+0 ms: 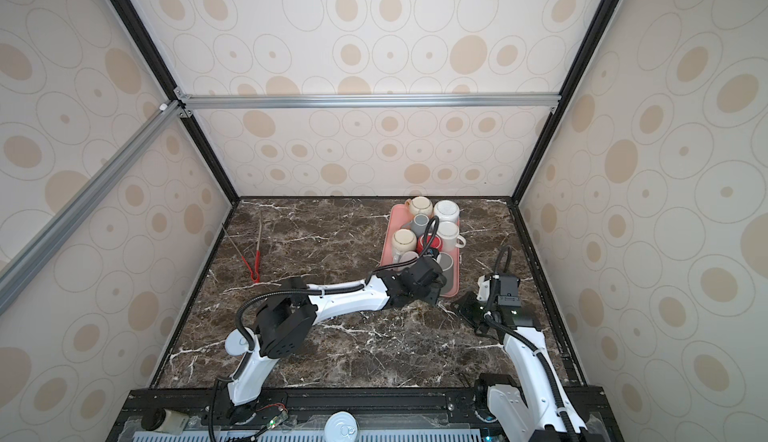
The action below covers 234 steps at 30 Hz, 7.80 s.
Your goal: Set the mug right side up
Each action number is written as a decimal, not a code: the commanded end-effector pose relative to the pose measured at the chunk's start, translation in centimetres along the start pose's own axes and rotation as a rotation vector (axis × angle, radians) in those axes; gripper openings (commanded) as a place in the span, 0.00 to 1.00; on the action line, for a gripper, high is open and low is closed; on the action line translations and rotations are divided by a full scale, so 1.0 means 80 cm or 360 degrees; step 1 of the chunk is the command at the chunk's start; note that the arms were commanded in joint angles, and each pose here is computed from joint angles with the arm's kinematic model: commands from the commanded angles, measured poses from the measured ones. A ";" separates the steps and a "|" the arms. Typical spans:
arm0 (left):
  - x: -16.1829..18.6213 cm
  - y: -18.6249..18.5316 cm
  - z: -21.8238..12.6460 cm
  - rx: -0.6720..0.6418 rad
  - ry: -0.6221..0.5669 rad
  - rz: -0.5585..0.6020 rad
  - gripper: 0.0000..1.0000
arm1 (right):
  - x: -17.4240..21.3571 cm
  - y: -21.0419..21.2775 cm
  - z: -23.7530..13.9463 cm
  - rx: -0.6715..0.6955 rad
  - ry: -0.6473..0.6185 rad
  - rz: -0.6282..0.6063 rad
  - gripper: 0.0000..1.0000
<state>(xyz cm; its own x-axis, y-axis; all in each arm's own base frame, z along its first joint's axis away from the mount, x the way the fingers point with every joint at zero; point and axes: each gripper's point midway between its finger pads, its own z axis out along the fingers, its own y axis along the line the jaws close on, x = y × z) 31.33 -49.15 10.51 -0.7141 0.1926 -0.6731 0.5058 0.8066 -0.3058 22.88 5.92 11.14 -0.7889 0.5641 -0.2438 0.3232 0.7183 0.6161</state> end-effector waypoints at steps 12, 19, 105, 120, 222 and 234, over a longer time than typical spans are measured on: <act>-0.172 -0.030 -0.191 0.0898 -0.0832 -0.0349 0.00 | -0.030 0.123 -0.093 -0.0657 -0.0328 -0.0086 0.30; -0.203 -0.032 -0.279 0.1143 -0.1091 -0.0292 0.00 | -0.041 0.184 -0.144 -0.1082 -0.0500 -0.0227 0.33; -0.158 0.067 -0.365 0.1351 -0.1262 -0.0522 0.15 | -0.026 0.465 -0.140 -0.2055 -0.0255 -0.0309 0.00; -0.132 0.137 -0.343 0.1010 -0.1128 -0.0494 0.61 | -0.044 0.485 -0.080 -0.1717 -0.0356 -0.0514 0.00; -0.035 0.175 -0.140 0.0061 -0.0221 -0.0290 0.54 | -0.104 0.101 0.135 0.0428 -0.0119 -0.0787 0.17; -0.023 0.181 -0.153 0.0020 -0.0191 -0.0243 0.56 | -0.025 0.124 0.176 0.0229 0.0146 -0.0785 0.19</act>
<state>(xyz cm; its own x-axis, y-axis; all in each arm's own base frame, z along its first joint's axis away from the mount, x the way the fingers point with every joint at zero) 34.25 -31.06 13.41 -0.7517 0.0023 -0.6596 0.3780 0.8210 -0.4279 36.84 15.05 7.38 -0.8916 0.1341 -0.4326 0.0065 0.9589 0.2837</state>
